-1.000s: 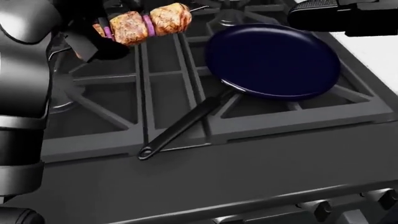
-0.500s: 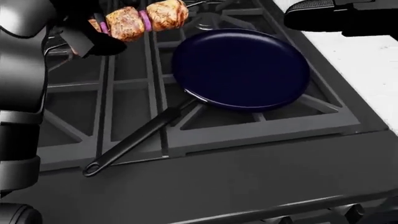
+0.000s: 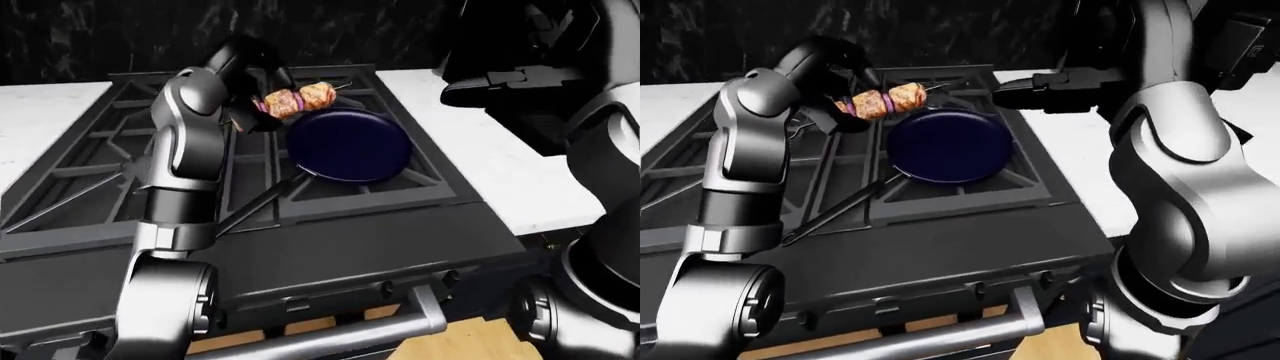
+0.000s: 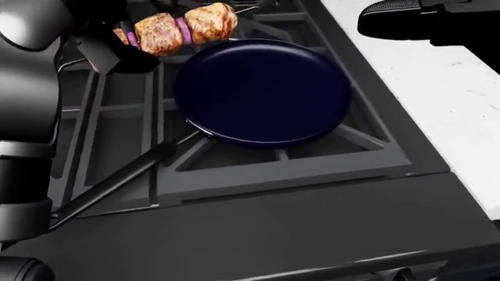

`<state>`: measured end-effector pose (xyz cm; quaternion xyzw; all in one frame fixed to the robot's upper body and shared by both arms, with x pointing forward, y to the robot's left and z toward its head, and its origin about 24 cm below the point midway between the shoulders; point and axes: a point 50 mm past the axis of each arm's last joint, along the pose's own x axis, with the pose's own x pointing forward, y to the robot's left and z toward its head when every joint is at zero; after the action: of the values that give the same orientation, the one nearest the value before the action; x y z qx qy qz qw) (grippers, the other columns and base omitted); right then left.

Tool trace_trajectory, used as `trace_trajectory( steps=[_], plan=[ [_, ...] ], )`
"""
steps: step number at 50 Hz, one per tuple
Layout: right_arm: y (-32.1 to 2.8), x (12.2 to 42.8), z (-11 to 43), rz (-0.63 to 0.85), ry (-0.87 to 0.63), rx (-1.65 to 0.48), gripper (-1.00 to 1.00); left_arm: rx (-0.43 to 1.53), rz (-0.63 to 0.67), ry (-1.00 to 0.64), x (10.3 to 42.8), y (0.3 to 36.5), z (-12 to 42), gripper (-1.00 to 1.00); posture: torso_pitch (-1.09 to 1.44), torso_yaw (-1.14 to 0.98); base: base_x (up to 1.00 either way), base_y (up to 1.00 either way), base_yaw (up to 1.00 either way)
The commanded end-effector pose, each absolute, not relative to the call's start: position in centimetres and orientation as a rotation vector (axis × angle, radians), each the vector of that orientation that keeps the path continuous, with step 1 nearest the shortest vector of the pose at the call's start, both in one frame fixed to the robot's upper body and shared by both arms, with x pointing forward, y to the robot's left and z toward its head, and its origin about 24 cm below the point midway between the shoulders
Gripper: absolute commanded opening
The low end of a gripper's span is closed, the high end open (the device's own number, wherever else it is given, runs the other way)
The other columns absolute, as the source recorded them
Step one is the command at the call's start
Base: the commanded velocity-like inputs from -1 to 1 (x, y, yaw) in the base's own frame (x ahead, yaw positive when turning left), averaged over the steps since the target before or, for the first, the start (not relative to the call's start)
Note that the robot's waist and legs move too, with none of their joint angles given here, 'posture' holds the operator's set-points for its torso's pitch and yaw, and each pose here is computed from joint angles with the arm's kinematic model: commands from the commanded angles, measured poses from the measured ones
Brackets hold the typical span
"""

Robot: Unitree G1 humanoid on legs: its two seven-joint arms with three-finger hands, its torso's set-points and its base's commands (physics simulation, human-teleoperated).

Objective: Pick the skewer from the plate and place it in the pan.

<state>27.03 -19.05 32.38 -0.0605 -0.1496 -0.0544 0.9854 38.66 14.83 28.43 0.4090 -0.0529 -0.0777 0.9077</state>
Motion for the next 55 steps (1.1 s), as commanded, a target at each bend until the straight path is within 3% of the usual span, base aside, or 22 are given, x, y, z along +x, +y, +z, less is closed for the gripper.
trace_trajectory(
  steps=[1, 55],
  plan=[
    [-19.39, 26.39, 33.63, -0.137, -0.373, -0.118, 1.00, 0.858, -0.140, -0.225, 37.95, 14.15, 31.04, -1.00, 0.00, 0.00, 0.00, -0.20, 0.00],
    [-19.39, 26.56, 33.39, -0.140, -0.378, -0.115, 1.00, 0.861, -0.137, -0.219, 38.41, 14.54, 31.16, -1.00, 0.00, 0.00, 0.00, -0.13, 0.00]
  ],
)
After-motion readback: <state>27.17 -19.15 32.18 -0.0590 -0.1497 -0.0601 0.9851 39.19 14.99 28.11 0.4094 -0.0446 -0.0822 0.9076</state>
